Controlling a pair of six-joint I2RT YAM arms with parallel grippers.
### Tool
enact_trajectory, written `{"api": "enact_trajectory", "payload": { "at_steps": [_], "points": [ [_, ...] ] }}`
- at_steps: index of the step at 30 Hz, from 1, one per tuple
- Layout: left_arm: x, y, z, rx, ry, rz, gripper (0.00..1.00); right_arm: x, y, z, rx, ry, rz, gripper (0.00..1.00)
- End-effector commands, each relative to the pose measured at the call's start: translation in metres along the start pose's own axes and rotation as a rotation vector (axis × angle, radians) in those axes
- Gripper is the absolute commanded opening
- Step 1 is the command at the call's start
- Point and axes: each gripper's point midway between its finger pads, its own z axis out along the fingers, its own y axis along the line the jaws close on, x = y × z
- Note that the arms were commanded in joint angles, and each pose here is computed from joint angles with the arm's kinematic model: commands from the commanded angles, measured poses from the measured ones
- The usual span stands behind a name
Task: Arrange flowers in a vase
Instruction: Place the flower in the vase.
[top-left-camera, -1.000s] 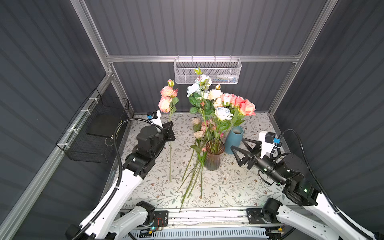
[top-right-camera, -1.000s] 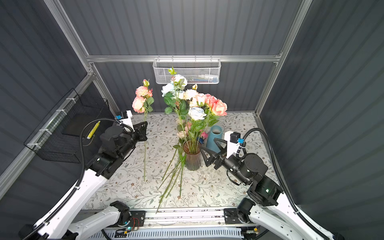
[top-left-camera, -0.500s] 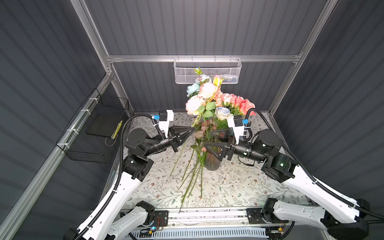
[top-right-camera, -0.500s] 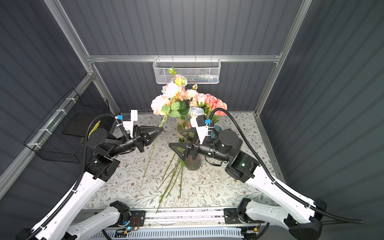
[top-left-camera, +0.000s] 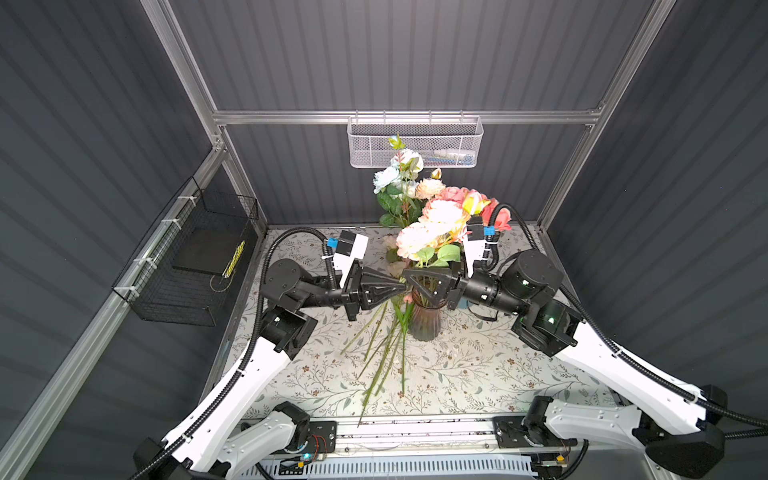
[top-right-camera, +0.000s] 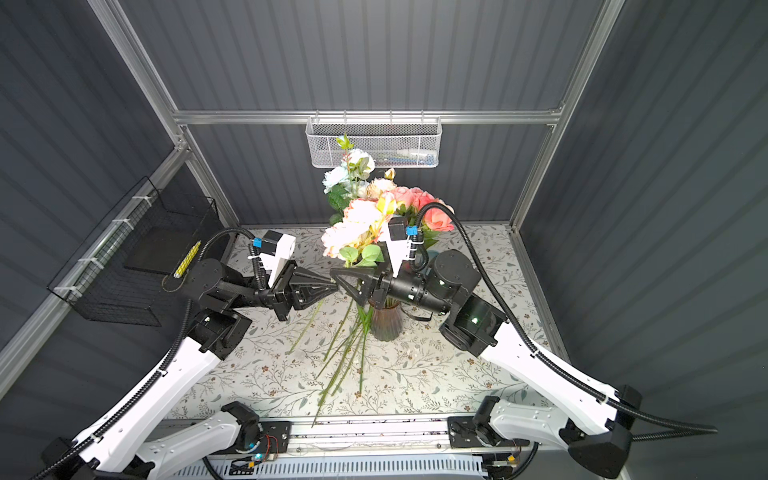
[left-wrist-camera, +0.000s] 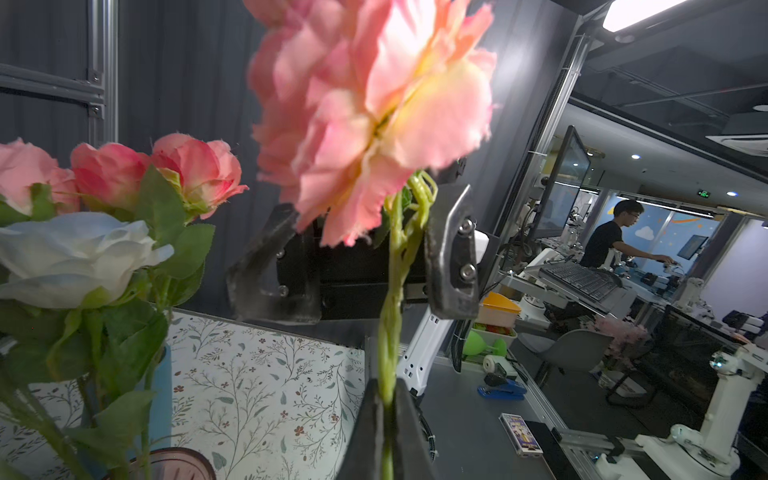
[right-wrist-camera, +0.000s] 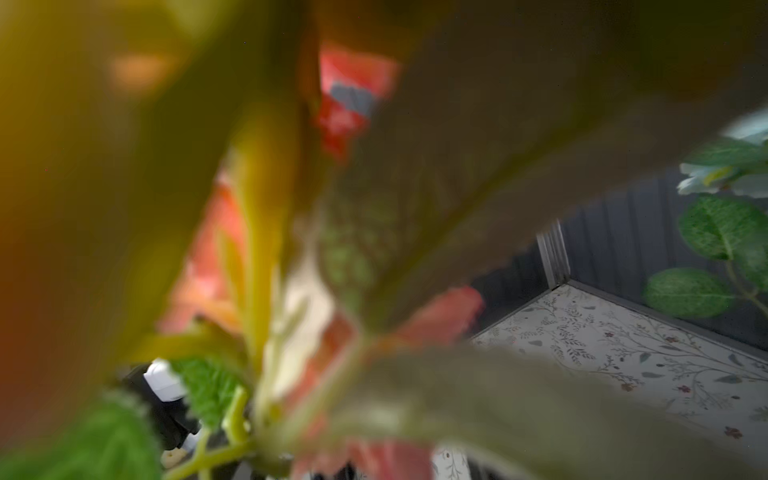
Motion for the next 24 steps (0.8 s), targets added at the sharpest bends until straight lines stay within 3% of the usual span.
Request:
{"api": "enact_trajectory", "payload": {
  "at_steps": [1, 3, 6, 7, 10, 14, 16, 24],
  "points": [
    [0.004, 0.002, 0.003, -0.002, 0.019, 0.004, 0.03, -0.014, 0.008, 0.003, -0.025, -0.037, -0.007, 0.40],
    [0.005, 0.012, 0.002, -0.061, 0.015, -0.009, 0.43, -0.014, 0.004, 0.000, 0.005, -0.036, -0.009, 0.24],
    [0.005, 0.023, -0.001, -0.139, -0.004, -0.019, 0.81, -0.023, -0.004, -0.013, 0.104, -0.045, -0.024, 0.02],
    [0.003, 0.028, -0.004, -0.181, -0.019, -0.023, 0.98, -0.025, -0.007, -0.018, 0.135, -0.039, -0.030, 0.00],
    [-0.002, 0.045, -0.018, -0.356, -0.063, -0.015, 1.00, -0.032, -0.010, -0.037, 0.226, -0.024, -0.065, 0.00],
    [-0.009, 0.072, -0.063, -0.701, -0.171, 0.029, 1.00, -0.057, -0.005, -0.067, 0.314, -0.058, -0.160, 0.00],
    [-0.008, 0.080, -0.082, -0.815, -0.212, 0.038, 1.00, -0.072, -0.003, -0.078, 0.362, -0.072, -0.218, 0.00],
    [0.023, 0.103, -0.095, -0.925, -0.144, -0.034, 1.00, -0.118, -0.018, -0.090, 0.566, -0.110, -0.471, 0.00]
  ]
}}
